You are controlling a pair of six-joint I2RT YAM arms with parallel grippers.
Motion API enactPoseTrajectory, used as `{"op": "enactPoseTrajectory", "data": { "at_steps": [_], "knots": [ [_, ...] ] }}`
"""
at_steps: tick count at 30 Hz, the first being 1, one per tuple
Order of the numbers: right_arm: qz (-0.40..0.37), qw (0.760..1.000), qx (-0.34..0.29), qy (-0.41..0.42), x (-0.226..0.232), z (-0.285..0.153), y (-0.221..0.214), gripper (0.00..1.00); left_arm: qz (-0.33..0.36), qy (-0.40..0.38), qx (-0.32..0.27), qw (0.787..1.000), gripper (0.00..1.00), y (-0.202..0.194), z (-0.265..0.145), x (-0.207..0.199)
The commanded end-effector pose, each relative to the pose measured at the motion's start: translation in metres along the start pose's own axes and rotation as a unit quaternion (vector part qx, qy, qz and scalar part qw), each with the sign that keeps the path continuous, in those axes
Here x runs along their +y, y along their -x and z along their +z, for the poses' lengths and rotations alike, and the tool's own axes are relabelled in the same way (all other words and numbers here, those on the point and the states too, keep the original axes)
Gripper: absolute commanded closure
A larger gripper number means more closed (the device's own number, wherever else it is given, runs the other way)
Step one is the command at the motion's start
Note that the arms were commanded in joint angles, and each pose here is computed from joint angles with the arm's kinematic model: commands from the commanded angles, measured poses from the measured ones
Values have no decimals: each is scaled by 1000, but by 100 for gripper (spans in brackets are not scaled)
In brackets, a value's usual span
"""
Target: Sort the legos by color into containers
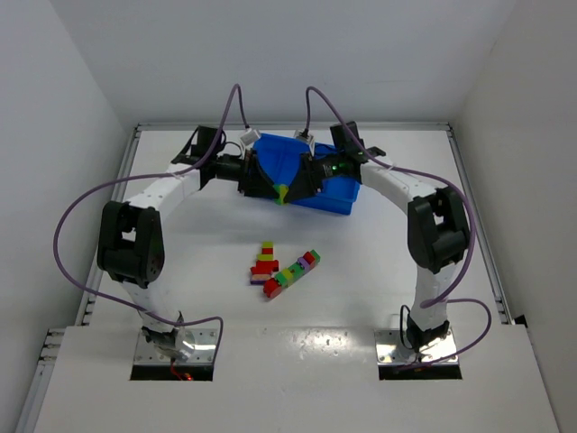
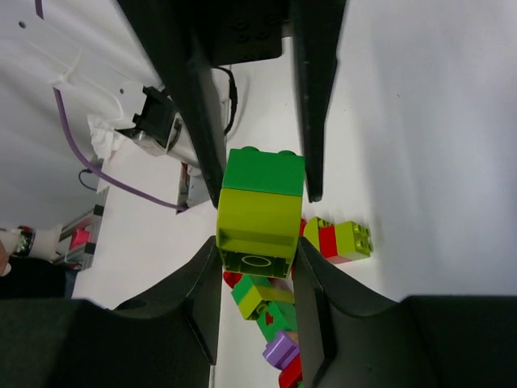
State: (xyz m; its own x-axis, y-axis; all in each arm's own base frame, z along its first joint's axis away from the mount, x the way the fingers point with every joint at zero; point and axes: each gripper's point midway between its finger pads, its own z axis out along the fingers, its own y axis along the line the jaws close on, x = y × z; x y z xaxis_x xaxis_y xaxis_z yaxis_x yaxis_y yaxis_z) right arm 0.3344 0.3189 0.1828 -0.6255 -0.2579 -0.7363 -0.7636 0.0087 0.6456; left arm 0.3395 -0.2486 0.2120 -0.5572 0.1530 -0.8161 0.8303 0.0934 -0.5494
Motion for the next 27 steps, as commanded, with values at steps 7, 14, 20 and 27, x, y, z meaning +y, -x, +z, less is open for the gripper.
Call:
{"op": "enactPoseTrajectory", "data": {
  "at_steps": [7,14,20,27],
  "knots": [
    [-24,999,-12,18,5,-4,8,93,35,-58,-8,998,89,21,6,-27],
    [-28,996,-66,-50,-2,-71,30,93,12,-24,-1,1000,100,8,7,-13],
    [-9,989,-100,-111,1,-121,20,93,40,23,4,999,100,17,17,7],
    [-1,965,-124,-231,-2,-173,-8,94,66,158,-32,985,100,76,80,66]
  ]
}}
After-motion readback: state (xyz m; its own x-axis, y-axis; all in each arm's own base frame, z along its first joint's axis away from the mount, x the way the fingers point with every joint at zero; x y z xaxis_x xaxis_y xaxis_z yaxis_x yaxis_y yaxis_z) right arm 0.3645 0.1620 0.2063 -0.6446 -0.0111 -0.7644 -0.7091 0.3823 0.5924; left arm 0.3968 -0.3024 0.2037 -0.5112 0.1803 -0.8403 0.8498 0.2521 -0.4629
